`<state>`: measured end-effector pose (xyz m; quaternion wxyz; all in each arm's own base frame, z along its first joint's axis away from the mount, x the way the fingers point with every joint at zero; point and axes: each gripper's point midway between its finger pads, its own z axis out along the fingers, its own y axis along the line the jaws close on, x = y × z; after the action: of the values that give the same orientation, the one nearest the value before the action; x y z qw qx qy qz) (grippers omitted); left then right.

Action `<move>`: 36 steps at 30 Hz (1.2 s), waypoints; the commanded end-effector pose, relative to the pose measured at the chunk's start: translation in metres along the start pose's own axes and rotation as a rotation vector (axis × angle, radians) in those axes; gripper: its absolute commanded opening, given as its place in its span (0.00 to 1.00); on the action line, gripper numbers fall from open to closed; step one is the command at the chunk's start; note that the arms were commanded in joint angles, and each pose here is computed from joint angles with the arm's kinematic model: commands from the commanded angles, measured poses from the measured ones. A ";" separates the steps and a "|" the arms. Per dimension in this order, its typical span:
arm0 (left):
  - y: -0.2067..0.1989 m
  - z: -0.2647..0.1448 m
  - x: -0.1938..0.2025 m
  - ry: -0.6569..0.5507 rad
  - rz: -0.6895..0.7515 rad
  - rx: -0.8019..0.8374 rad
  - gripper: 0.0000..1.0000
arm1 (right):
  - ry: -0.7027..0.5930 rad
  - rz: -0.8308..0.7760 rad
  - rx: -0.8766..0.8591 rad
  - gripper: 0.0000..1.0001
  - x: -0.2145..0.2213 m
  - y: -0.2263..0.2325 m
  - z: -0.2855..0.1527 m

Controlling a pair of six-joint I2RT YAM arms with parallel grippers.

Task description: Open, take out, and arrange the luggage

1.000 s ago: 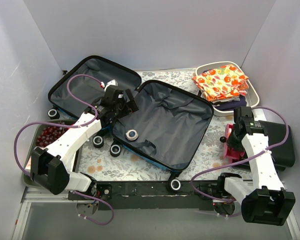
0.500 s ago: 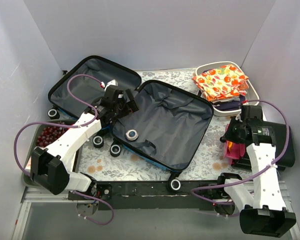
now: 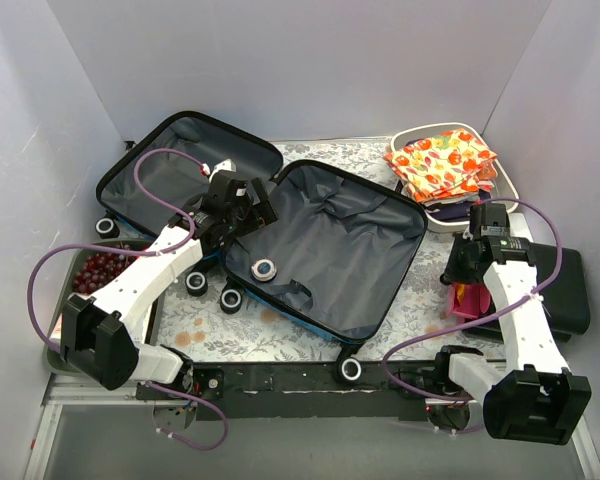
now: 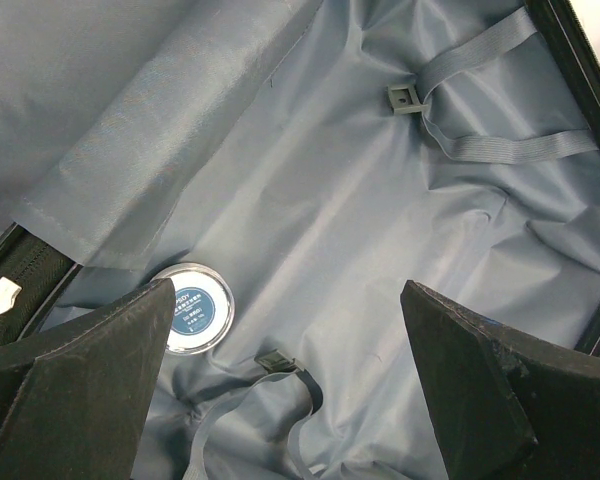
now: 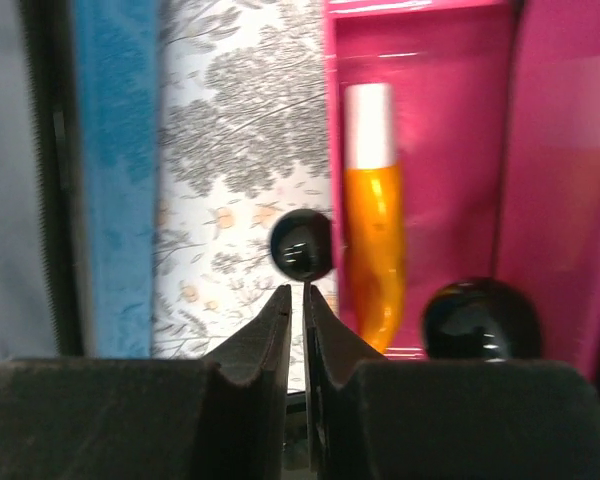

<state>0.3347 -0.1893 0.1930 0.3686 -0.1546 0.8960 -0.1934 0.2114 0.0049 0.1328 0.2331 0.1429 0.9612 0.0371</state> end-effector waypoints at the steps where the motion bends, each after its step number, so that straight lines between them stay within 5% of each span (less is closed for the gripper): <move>1: -0.003 -0.012 -0.012 -0.047 -0.002 0.020 0.98 | -0.060 0.036 0.192 0.14 -0.009 -0.032 0.000; 12: -0.002 -0.017 -0.014 -0.058 0.003 0.016 0.98 | -0.058 0.097 0.320 0.10 -0.015 -0.049 0.001; 18: -0.009 -0.024 -0.016 -0.059 0.021 0.065 0.98 | -0.239 -0.092 -0.210 0.17 -0.057 0.041 -0.028; 21: -0.027 -0.035 -0.011 -0.038 0.058 0.179 0.98 | -0.287 -0.119 -0.306 0.26 -0.070 0.060 -0.049; 29: -0.131 -0.061 0.013 0.047 0.139 0.573 0.98 | -0.409 0.045 0.046 0.52 -0.122 -0.004 -0.073; 36: -0.250 -0.056 0.126 0.355 0.271 0.877 0.98 | -0.518 0.304 0.359 0.63 -0.139 -0.109 -0.098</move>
<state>0.2687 -0.3833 0.2716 0.3288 0.0974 0.8227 -0.4535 0.2703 -0.0844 0.2449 0.4120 0.2475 0.8751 -0.0562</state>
